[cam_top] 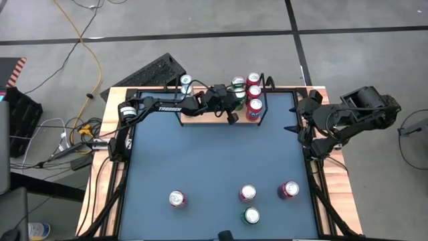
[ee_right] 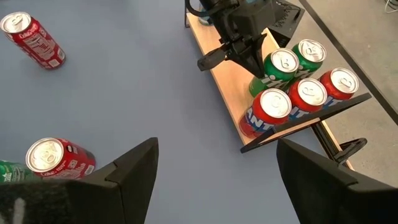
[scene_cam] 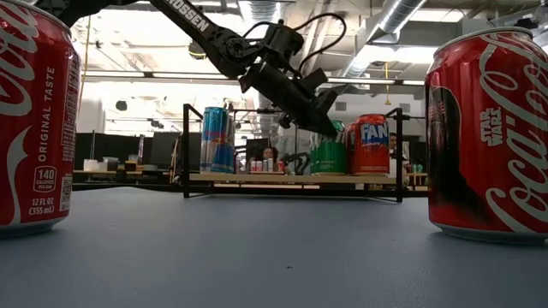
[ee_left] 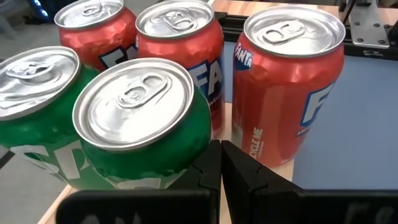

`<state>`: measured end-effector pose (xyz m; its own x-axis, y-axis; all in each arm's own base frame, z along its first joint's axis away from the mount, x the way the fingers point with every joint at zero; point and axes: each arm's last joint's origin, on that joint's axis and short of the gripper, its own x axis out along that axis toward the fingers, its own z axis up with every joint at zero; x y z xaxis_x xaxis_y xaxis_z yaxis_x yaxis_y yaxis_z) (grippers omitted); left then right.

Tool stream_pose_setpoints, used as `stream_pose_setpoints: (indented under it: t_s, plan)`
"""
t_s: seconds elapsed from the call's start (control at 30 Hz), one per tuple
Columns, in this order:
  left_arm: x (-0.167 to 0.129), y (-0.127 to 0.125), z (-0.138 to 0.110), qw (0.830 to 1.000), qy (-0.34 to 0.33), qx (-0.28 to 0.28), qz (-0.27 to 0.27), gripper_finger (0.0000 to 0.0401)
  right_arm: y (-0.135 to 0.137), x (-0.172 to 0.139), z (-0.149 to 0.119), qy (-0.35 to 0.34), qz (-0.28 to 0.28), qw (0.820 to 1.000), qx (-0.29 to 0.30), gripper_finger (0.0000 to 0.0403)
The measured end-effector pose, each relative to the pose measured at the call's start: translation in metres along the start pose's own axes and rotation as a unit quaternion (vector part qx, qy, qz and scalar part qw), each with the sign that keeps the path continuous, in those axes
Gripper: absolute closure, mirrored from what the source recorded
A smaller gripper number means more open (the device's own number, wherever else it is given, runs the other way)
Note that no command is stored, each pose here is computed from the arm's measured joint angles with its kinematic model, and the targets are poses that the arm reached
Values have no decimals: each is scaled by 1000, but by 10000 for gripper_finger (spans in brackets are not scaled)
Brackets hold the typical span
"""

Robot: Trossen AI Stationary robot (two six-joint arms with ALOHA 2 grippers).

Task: Place canned beverage on shelf
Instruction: Put the right green soda can on the shelf aligned with the other green soda can

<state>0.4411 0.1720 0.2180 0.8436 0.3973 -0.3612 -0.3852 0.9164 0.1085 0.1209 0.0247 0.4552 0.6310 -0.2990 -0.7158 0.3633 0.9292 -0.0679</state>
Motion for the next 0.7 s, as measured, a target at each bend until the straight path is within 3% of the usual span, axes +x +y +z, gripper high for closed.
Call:
stream_pose_setpoints:
  t_s: [0.7]
  plan:
    - [0, 3, 0, 1000, 0, 6, 4, 401, -1, 0, 0, -6, -11, 1000, 1, 92]
